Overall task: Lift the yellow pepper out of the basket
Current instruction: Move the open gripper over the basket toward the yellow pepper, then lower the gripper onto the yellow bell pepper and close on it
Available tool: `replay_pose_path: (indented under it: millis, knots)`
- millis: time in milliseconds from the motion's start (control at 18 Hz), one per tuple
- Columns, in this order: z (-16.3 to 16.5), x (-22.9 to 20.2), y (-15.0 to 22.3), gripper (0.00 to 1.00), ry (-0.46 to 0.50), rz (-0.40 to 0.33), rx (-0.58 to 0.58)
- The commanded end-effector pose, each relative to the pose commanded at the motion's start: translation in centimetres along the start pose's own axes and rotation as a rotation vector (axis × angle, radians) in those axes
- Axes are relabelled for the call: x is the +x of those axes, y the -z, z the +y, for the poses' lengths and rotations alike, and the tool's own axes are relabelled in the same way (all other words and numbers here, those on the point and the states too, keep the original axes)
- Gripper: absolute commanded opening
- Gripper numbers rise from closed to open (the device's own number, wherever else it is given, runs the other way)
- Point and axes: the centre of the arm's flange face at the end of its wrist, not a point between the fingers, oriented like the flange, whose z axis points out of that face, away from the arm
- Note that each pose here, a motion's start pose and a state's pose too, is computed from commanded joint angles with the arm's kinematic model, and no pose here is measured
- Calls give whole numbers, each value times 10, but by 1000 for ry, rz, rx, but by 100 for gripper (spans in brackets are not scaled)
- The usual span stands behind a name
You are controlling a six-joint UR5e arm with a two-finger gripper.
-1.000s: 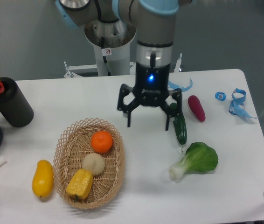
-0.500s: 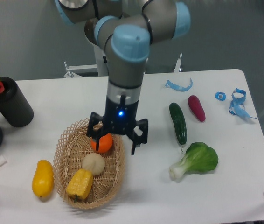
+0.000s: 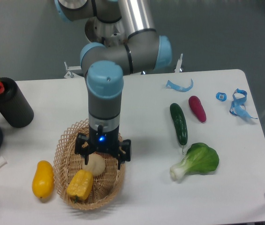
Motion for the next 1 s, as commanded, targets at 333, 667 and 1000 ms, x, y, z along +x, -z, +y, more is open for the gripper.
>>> replay_pose_path:
  millis: [333,667,1000]
  knots:
    - [0,17,-29,100,-25,29,-32]
    - [1,32,-49,100,-79,45,-61]
    - [2,31,-60,100,-76,49,-75]
